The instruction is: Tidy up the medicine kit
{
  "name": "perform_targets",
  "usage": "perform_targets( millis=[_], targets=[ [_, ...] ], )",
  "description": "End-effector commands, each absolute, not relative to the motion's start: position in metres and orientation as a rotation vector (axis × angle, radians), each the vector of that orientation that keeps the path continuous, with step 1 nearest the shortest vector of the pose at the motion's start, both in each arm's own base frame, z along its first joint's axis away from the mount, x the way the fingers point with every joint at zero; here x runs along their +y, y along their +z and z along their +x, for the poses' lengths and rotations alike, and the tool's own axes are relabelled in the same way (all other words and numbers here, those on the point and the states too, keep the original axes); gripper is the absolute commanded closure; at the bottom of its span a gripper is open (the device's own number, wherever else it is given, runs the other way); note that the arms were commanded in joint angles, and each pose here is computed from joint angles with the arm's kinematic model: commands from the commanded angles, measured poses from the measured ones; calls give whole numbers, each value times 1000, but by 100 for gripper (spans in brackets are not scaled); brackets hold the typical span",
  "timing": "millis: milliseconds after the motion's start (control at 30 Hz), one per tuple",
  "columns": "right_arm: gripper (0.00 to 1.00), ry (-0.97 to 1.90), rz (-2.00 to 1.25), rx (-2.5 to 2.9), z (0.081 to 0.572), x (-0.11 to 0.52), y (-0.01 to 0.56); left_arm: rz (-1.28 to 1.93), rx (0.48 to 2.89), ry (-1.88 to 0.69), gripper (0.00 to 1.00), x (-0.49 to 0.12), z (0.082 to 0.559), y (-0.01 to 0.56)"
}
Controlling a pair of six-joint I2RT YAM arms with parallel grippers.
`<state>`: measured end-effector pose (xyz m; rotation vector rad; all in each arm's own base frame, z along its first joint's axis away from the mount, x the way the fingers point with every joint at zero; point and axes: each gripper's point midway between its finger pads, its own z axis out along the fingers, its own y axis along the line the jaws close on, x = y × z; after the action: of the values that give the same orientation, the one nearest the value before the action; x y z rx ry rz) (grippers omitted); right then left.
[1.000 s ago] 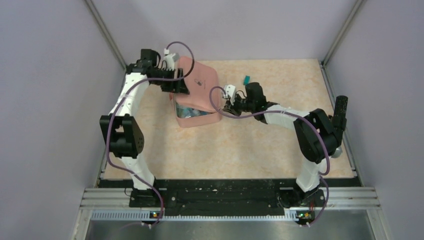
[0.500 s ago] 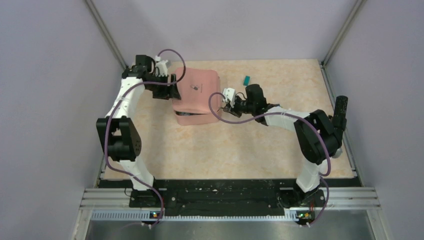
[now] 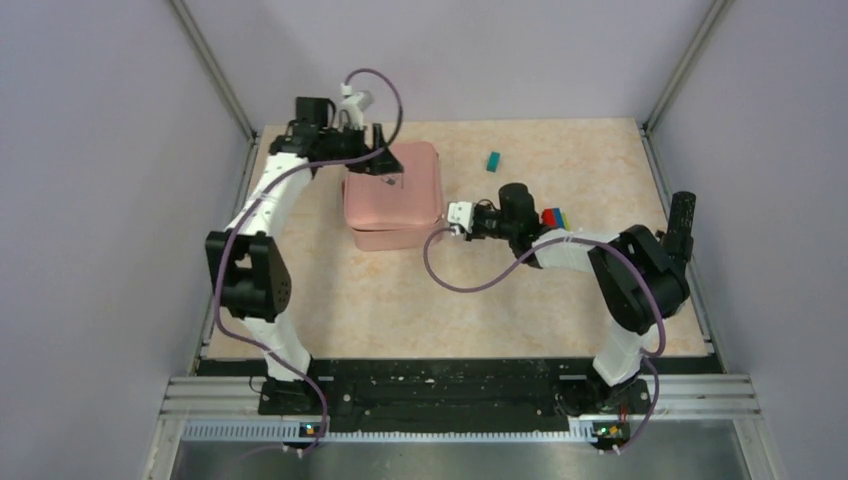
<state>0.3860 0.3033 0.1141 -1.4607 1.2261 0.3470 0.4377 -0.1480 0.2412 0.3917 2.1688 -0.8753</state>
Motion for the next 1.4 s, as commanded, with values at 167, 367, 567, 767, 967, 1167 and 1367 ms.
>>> perform_targets(
  millis=[167, 367, 567, 767, 967, 1167, 1367],
  targets=[
    [100, 102, -1427, 739, 370, 316, 173, 793, 1988, -1358, 35, -269, 440, 219],
    [100, 42, -1408, 638, 362, 315, 180, 968, 1911, -1452, 41, -288, 420, 207],
    [100, 31, -1416, 623, 360, 315, 175, 1179, 1872, -1406, 45, -283, 393, 185],
    [100, 65, -1418, 713, 366, 314, 164, 1379, 1887, -1287, 46, -275, 375, 153],
    [100, 378, -1444, 1212, 386, 327, 124, 1313, 1905, -1215, 45, -271, 379, 158],
    [100, 674, -1325, 1437, 376, 340, 112, 1124, 1955, -1260, 45, -253, 374, 185],
    [88, 837, -1303, 1542, 358, 343, 100, 841, 2015, -1323, 43, -224, 372, 205]
  ],
)
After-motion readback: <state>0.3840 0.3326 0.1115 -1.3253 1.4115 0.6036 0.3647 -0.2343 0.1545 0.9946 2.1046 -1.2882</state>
